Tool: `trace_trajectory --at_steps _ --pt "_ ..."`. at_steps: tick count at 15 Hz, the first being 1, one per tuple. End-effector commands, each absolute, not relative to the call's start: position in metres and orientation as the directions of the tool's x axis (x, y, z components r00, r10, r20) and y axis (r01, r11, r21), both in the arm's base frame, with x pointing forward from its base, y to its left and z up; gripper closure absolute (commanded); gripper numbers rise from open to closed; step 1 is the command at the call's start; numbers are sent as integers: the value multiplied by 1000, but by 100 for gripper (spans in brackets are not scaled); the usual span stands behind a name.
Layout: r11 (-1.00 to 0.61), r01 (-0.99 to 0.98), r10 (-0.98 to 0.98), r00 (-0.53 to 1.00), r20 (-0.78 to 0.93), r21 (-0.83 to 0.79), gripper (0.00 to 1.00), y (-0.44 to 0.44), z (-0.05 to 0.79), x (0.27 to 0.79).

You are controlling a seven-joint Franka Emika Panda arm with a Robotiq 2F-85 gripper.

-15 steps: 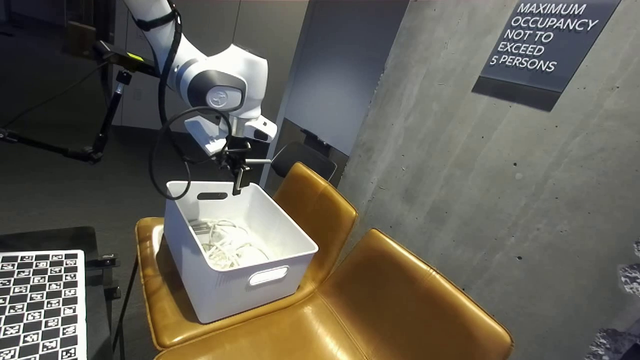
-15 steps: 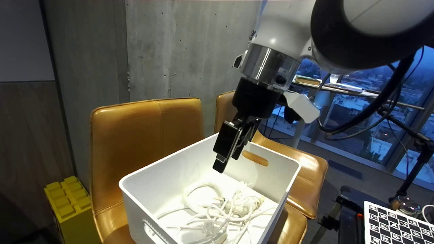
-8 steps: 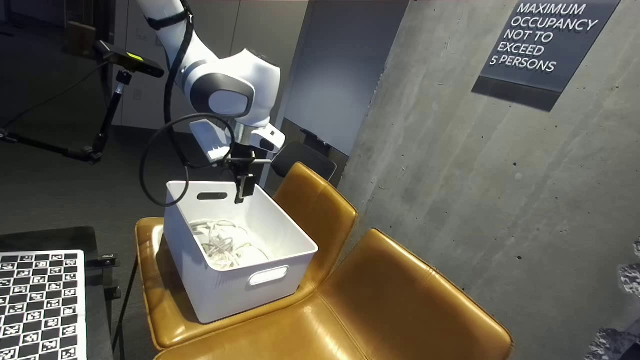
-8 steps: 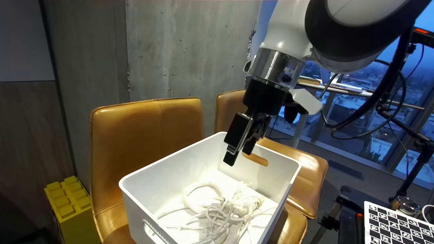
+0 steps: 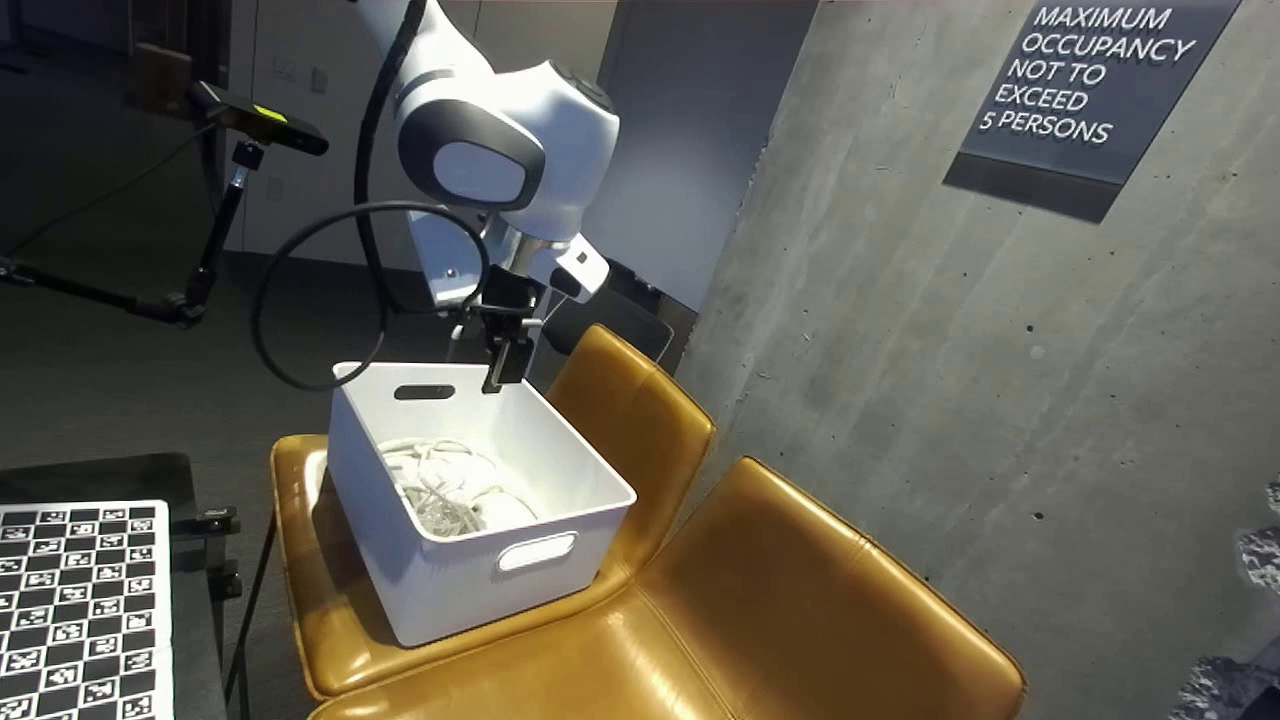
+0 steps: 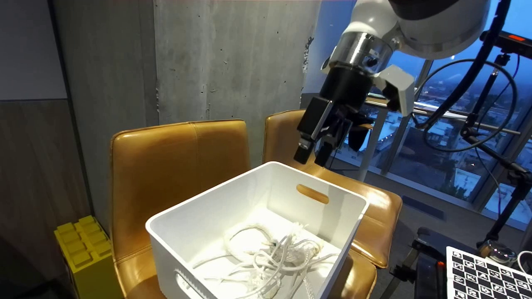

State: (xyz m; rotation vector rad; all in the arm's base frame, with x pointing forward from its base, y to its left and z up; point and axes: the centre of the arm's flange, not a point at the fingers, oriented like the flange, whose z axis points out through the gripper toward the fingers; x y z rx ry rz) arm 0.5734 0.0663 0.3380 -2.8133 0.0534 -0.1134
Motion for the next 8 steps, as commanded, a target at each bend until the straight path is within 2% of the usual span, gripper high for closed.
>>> trace_trajectory --at_steps 1,8 --pt "-951 -33 -55 997 62 -309 0 43 360 561" --pt "-990 -16 -24 998 56 -143 0 -8 368 538"
